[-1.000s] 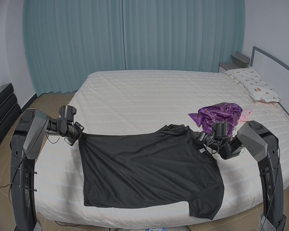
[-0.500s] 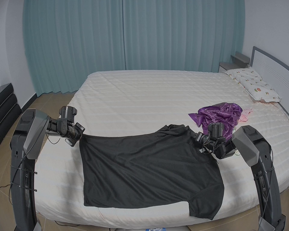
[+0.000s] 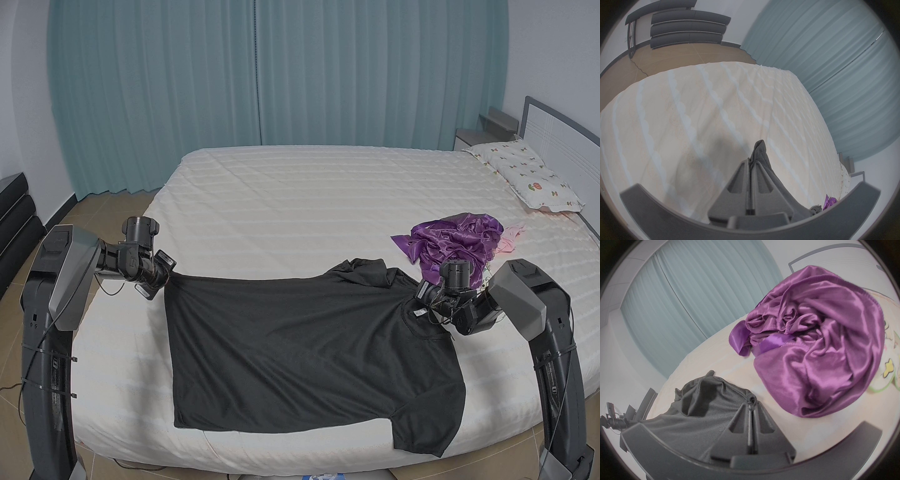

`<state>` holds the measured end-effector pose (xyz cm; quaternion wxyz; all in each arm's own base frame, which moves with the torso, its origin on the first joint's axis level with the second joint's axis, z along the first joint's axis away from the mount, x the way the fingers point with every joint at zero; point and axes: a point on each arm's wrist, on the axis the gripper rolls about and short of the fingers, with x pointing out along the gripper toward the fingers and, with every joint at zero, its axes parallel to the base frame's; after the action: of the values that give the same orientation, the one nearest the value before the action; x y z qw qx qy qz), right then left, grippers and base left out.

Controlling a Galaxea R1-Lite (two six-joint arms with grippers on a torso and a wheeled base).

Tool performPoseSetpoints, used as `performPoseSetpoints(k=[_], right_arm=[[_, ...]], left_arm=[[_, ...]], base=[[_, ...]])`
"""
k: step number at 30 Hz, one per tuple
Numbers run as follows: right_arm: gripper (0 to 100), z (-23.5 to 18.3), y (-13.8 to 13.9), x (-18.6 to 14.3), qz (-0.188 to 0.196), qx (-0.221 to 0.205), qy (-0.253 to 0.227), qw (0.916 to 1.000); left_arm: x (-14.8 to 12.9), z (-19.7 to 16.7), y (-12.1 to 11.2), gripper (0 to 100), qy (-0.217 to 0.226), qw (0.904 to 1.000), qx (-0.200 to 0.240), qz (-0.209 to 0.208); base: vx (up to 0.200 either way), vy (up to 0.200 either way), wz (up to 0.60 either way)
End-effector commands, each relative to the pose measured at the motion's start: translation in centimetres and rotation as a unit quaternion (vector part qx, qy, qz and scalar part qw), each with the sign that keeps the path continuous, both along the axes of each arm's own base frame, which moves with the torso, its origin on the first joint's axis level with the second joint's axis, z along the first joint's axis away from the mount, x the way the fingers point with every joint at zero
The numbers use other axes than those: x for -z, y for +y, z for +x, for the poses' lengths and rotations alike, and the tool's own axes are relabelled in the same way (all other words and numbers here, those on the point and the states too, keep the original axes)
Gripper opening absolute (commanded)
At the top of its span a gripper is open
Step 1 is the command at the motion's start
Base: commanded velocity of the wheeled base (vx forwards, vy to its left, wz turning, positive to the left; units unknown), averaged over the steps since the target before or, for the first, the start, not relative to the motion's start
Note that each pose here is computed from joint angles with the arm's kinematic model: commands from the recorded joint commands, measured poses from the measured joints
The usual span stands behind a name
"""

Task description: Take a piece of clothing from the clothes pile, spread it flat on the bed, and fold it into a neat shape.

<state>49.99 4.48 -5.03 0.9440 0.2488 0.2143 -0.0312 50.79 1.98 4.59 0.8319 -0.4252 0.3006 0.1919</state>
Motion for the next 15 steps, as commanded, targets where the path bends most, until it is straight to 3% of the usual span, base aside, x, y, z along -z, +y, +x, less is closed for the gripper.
performPoseSetpoints(k=[1,5,15], right_arm=[[0,-0.7,-0.6,-1.8,0.002,0.005,-0.013,0.9999],[0,-2.2,-0.7,-1.8,0.0,-0.001,0.013,0.9999],[0,-2.2,-0.7,-1.7,0.004,-0.002,-0.009,1.0]], left_arm=[[-1.0,0.9,-0.3,0,-0.023,0.9997,0.003,0.001],[-1.0,1.5,-1.0,0,-0.024,0.9997,0.008,0.004],[0.5,1.8,-2.0,0,-0.013,0.9993,0.029,0.018]], base=[[0.0,0.0,0.0],[0.0,0.0,0.0],[0.0,0.0,0.0]])
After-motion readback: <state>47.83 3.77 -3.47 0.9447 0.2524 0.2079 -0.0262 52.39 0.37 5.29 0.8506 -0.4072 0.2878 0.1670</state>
